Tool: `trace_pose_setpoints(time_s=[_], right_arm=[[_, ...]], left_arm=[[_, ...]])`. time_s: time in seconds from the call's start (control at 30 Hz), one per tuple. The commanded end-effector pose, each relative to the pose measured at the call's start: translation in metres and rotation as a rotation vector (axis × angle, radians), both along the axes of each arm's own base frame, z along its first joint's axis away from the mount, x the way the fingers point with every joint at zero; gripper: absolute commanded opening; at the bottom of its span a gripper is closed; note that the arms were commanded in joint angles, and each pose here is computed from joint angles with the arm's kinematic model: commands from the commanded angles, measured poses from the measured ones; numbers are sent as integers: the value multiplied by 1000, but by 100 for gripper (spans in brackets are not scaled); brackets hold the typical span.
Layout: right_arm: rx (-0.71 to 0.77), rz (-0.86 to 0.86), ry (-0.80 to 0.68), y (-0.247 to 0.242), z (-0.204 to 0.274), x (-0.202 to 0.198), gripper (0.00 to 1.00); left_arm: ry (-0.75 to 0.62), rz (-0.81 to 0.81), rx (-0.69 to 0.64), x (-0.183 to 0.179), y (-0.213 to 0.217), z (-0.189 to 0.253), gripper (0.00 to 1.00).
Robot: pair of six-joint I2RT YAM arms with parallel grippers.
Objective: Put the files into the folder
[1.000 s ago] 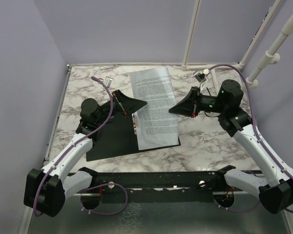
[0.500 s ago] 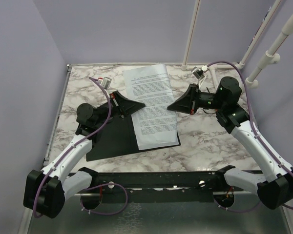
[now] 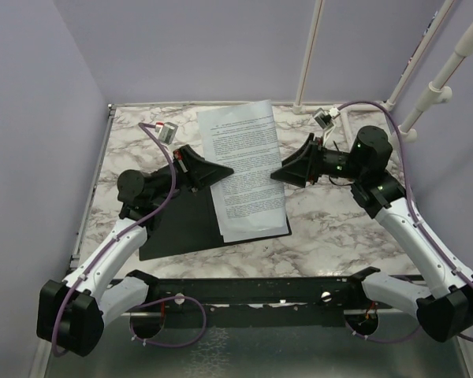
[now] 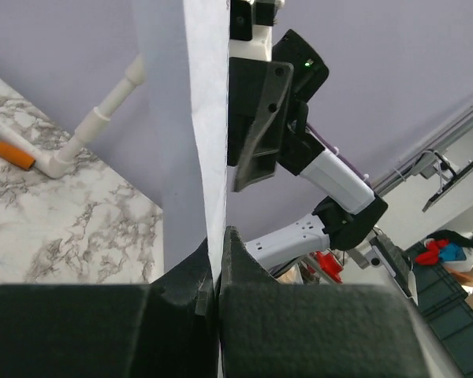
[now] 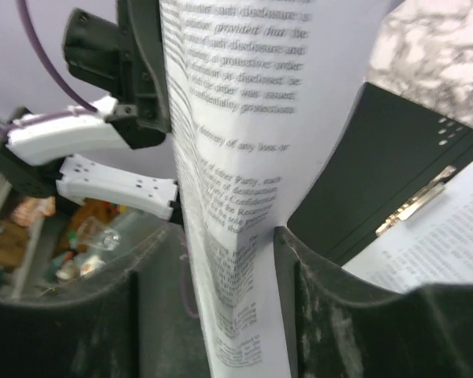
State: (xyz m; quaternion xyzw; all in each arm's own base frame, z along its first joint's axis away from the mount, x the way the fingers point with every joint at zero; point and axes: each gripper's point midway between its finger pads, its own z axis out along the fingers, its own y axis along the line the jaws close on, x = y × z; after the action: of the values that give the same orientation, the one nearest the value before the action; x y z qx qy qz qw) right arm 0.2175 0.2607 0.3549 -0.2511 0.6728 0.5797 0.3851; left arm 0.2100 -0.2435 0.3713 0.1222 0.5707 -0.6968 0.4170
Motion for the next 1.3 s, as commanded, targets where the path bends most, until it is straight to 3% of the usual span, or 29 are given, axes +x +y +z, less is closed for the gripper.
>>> trace_pose_setpoints(time_s=[0.0,0.1,0.3,0.57,0.77,1.2,1.27], right_arm=[[-4,-32,-33,-4,-3,-1,66],[13,-38,-63,-6,-1,-3,83],[45,-42,-141,-10,8,-13,99],[148,76,-207,-8,28,-39,100],[237,233,-316,-14,42,-79,100],[318,357,-427,-27,57,-122,100],[321,358,-430,-28,58,-125,96]], left_arm=[[-154,-80,-31,-31,4,44,0],[-203,-124,-16,-43,5,54,0],[-288,-206,18,-68,6,66,0],[-374,-300,19,-99,3,84,0],[-425,-360,21,-118,1,91,0],[-441,-377,9,-119,-5,96,0],[-434,-368,8,-115,-6,95,0]])
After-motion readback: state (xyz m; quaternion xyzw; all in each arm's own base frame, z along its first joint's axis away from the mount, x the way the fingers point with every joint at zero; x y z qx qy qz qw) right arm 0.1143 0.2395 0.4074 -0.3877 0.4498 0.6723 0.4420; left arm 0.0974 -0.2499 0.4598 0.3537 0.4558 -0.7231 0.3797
